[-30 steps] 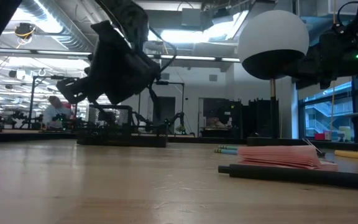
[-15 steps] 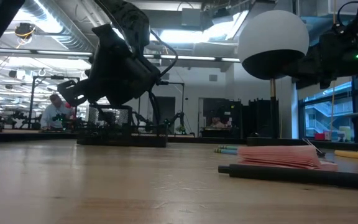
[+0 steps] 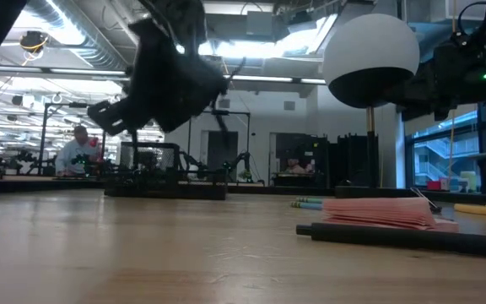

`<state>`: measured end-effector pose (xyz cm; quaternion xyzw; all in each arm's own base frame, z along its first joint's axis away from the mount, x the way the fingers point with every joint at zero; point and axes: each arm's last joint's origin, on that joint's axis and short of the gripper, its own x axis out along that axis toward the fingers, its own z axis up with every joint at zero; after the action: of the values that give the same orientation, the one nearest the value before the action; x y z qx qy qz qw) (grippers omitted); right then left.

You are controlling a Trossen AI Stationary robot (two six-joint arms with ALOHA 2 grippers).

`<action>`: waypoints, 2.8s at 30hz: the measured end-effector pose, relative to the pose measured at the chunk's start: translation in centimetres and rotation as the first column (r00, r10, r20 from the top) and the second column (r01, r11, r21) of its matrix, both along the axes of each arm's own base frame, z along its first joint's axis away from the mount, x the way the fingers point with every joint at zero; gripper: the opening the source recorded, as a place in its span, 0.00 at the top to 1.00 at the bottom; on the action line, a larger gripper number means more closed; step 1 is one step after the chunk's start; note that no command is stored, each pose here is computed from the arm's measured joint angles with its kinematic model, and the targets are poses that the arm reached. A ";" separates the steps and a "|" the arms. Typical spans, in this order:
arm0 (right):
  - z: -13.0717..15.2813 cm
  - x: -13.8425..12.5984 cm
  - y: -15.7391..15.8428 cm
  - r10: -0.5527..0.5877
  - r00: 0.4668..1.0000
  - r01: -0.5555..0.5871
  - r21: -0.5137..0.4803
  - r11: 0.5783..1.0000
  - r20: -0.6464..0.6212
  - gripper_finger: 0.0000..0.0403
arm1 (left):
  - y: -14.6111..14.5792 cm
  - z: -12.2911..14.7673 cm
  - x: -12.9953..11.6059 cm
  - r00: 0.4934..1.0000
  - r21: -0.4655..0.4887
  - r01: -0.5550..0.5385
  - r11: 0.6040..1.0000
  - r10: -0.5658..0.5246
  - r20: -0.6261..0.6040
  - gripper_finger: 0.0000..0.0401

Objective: Pick and place office supplies into organizer
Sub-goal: Put the left black pen into the desk organizer, then put the binder clip into the desk organizer

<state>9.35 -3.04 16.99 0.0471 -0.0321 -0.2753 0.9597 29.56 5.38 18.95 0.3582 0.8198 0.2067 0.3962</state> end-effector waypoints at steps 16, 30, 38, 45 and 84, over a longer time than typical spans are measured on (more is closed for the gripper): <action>0.0 0.0 0.0 0.000 1.000 0.000 0.001 1.000 0.000 0.80 | -4.0 11.6 -2.2 0.647 -0.162 0.015 0.987 0.114 0.754 0.76; -0.3 0.3 0.3 0.136 0.989 -0.139 -0.039 0.990 -0.062 0.80 | -7.4 9.6 -7.1 0.054 -0.247 0.534 0.809 0.259 0.964 0.76; -0.4 0.4 0.5 0.197 0.978 -0.200 -0.037 0.979 -0.068 0.80 | -8.5 5.1 -8.7 -0.133 -0.152 0.721 0.676 0.351 0.927 0.76; -0.5 0.5 1.2 0.425 0.900 -0.432 -0.063 0.900 -0.100 0.80 | -9.0 1.7 -9.5 -0.169 -0.084 0.780 0.620 0.338 0.926 0.76; 1.6 7.9 1.9 0.590 0.538 -0.322 0.500 0.804 -0.602 0.80 | -8.9 0.5 -9.9 -0.150 -0.075 0.779 0.622 0.301 0.942 0.76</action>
<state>17.30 -1.13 18.64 0.0989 0.4156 -0.0073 0.9041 19.61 -3.47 19.47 0.0776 0.1484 -0.0241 0.9856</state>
